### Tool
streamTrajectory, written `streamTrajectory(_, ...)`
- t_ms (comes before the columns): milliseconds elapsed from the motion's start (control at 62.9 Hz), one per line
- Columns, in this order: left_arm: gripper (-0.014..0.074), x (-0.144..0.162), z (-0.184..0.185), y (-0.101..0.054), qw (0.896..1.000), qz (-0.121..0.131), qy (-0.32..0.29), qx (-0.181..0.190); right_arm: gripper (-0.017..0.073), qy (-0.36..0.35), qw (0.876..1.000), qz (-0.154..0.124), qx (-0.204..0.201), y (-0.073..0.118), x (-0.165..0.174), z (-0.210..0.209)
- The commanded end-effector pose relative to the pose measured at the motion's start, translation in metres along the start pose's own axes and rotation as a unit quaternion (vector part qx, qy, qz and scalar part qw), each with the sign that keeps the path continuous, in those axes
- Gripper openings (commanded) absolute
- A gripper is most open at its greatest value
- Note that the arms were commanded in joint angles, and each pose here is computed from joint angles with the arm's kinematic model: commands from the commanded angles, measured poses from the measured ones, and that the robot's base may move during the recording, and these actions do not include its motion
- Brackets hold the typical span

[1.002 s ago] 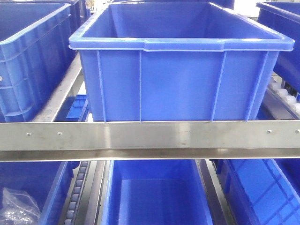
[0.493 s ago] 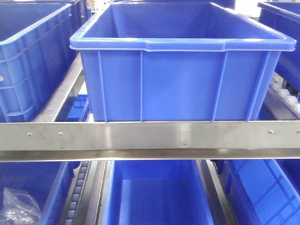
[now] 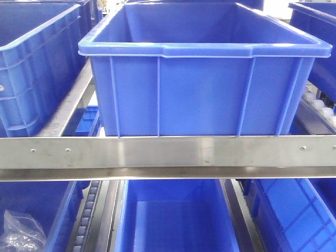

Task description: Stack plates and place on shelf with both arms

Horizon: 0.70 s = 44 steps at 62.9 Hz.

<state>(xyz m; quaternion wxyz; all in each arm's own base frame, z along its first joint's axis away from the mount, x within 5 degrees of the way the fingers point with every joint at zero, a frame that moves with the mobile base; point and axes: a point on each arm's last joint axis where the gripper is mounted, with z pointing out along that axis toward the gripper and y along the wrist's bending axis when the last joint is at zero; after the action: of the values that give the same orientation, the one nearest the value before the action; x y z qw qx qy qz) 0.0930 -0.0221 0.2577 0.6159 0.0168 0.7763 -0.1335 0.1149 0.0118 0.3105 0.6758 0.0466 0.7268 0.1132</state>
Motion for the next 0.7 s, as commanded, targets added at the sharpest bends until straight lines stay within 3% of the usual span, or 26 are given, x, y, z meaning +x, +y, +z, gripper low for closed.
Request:
streamTrajectory(0, 0.0087, -0.018, -0.002, -0.002, 0.998, -0.004, -0.057, 0.004, 0.0049, -0.058, 0.998, -0.009, 0.009, -0.004, -0.002, -0.013)
streamTrajectory(159, 0.0087, -0.018, -0.002, -0.002, 0.998, -0.004, -0.057, 0.004, 0.0049, -0.079, 0.996, -0.009, 0.037, -0.017, 0.036, -0.037)
streamTrajectory(461, 0.0087, -0.018, -0.002, -0.002, 0.998, -0.004, -0.057, 0.004, 0.0049, -0.098, 0.994, -0.010, 0.039, -0.029, 0.097, -0.054)
streamTrajectory(684, 0.0087, -0.017, -0.001, -0.002, 0.998, -0.004, -0.055, 0.003, 0.0049, -0.080, 0.996, -0.009, 0.044, -0.031, 0.102, -0.055)
